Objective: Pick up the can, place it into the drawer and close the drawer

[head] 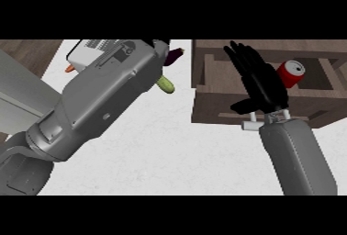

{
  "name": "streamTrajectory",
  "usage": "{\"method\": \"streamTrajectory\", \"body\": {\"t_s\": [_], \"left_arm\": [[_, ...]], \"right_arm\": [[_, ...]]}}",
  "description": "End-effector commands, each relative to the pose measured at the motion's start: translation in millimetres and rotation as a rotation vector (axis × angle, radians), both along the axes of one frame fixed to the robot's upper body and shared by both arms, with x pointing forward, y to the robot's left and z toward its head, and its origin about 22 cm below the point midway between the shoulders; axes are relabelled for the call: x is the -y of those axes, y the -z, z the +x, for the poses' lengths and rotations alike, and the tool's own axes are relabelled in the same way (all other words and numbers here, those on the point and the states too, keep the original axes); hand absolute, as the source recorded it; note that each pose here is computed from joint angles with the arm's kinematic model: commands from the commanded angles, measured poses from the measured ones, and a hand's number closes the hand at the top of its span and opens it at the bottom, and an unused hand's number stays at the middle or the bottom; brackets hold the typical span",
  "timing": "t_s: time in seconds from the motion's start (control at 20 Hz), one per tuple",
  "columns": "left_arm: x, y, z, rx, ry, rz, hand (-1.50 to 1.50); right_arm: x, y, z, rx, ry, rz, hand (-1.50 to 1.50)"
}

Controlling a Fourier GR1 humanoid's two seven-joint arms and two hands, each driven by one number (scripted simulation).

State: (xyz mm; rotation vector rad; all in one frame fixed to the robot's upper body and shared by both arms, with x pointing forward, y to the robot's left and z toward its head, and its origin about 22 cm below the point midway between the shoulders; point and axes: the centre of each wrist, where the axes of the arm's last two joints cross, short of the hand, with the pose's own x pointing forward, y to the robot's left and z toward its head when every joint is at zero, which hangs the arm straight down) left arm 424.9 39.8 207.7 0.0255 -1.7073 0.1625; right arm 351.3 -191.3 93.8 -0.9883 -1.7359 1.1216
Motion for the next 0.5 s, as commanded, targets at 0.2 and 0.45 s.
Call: {"method": "streamTrajectory", "body": {"t_s": [0.2,0.45], "left_arm": [[-30,4,-2.0,-0.001,-0.044,0.021,-1.50],[-45,-3,-8.9,0.001,-0.031,0.005,-1.50]], "right_arm": [[-6,50,39,0.004,0.056,-0.096,-1.50],[0,68,51,0.017,0.098,-0.121,-1.50]]}}
